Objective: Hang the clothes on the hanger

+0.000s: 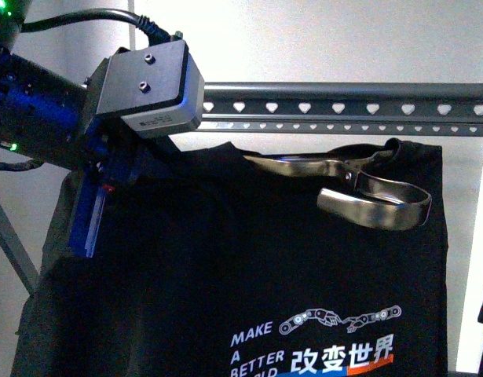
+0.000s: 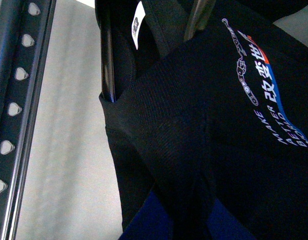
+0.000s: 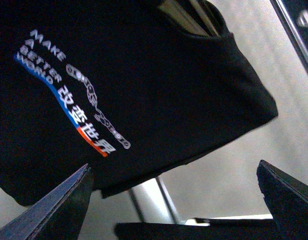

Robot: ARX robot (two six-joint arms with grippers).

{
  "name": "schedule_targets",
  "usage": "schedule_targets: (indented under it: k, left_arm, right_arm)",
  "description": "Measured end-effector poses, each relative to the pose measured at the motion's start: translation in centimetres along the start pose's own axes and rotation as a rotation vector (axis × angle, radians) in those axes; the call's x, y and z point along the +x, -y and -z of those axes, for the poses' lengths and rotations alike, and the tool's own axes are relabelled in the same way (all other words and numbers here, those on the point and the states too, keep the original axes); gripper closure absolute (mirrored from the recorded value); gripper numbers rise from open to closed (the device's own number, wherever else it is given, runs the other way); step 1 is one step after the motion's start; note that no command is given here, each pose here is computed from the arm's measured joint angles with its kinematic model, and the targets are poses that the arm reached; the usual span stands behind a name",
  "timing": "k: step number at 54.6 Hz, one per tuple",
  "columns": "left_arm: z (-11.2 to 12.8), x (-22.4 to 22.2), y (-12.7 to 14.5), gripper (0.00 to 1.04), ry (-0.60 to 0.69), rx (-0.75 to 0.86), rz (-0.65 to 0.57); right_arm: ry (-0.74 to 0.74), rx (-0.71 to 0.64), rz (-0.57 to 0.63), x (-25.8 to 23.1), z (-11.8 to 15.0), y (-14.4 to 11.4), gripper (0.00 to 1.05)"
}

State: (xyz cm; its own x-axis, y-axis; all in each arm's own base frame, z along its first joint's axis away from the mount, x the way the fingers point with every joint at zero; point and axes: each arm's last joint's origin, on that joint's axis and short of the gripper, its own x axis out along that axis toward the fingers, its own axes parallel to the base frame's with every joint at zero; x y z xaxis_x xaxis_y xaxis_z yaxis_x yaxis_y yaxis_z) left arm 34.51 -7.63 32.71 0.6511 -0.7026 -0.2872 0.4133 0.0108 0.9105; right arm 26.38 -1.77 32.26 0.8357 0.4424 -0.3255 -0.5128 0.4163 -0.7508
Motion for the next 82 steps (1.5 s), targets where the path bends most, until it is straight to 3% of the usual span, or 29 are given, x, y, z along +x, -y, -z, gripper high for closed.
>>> schedule_targets:
  k: [11,36,39,57,65,73,82]
  left_arm:
    - [0.0,0.0,0.0,1.01,0.000,0.000,0.000]
    - [0.0,0.0,0.0,1.01,0.000,0.002,0.000]
    - [0.0,0.0,0.0,1.01,0.000,0.002,0.000]
    - [0.0,0.0,0.0,1.01,-0.008,-0.002,-0.001]
    - [0.1,0.0,-0.1,1.01,-0.010,-0.004,-0.003]
    - [-0.1,-0.1,-0.4,0.72,0.008,0.010,-0.013]
    - [-0.2,-0.2,-0.6,0.40,0.009,0.014,-0.018]
  right_arm:
    - [-0.021,-0.349,0.027,3.0,-2.9,3.9,0.07]
    - [-0.064,-0.362,0.026,11.0,-4.4,6.5,0.08]
    - [-0.066,-0.358,0.030,11.6,-4.4,6.6,0.13]
    - [-0.124,-0.299,0.018,15.0,-2.9,5.9,0.78]
    - [-0.121,-0.279,0.014,14.9,-2.5,6.0,0.92]
    - [-0.137,-0.231,0.001,13.9,-1.3,5.7,0.99]
    - [-0.159,-0.154,-0.044,11.6,0.5,4.8,0.99]
